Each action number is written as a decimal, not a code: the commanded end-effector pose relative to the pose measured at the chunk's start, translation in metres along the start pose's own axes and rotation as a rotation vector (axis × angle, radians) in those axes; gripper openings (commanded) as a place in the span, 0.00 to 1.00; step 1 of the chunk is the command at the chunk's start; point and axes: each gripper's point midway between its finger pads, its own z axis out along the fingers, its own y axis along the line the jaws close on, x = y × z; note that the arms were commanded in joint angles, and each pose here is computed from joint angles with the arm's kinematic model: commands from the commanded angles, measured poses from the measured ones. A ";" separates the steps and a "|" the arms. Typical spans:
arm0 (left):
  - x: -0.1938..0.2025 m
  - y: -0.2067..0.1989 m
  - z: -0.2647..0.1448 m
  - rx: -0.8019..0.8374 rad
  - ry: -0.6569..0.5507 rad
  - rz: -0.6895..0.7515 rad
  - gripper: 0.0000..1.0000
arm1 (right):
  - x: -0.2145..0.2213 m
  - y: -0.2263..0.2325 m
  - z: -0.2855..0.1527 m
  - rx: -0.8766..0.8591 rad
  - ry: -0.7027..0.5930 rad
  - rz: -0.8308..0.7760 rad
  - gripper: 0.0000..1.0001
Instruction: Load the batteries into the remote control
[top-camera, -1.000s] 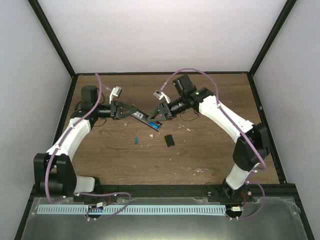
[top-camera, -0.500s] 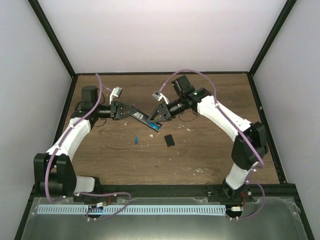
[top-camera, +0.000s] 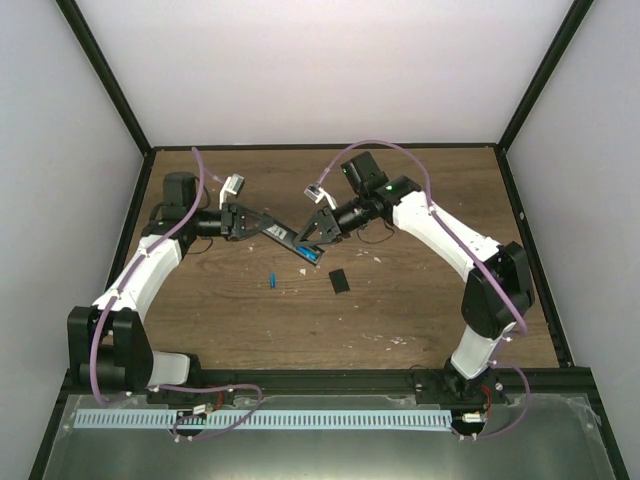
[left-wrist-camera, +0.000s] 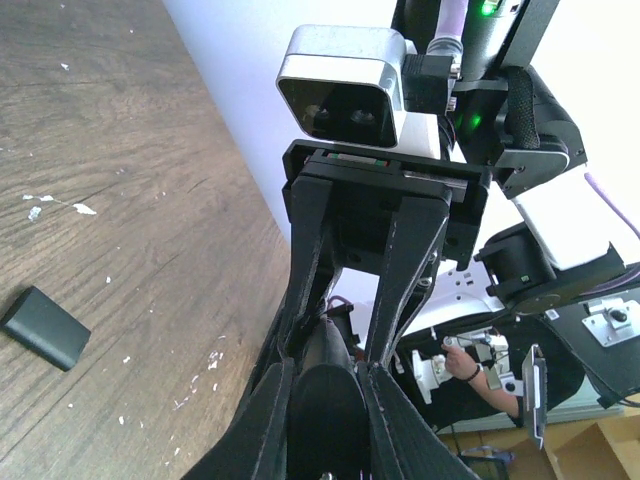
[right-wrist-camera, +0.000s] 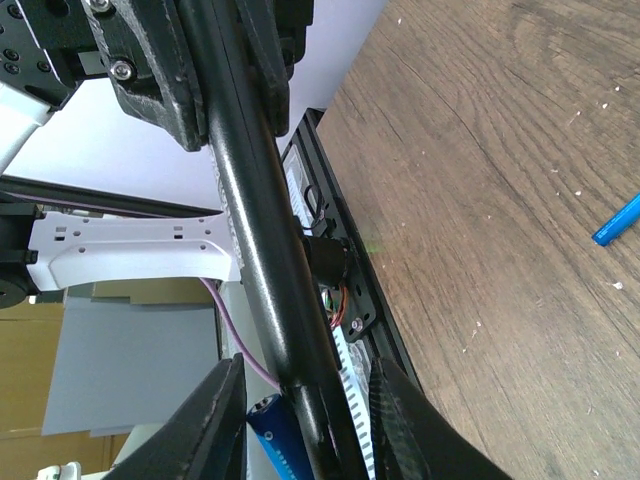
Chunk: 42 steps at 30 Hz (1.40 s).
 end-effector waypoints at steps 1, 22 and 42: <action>-0.003 -0.007 0.001 0.004 0.001 0.048 0.00 | 0.009 0.007 0.006 -0.038 0.031 0.003 0.26; -0.005 -0.007 0.001 0.008 0.002 0.044 0.00 | 0.019 0.003 0.006 -0.028 0.035 -0.030 0.16; -0.006 -0.004 0.001 -0.003 0.001 0.047 0.00 | 0.013 0.010 -0.010 0.067 -0.015 -0.125 0.34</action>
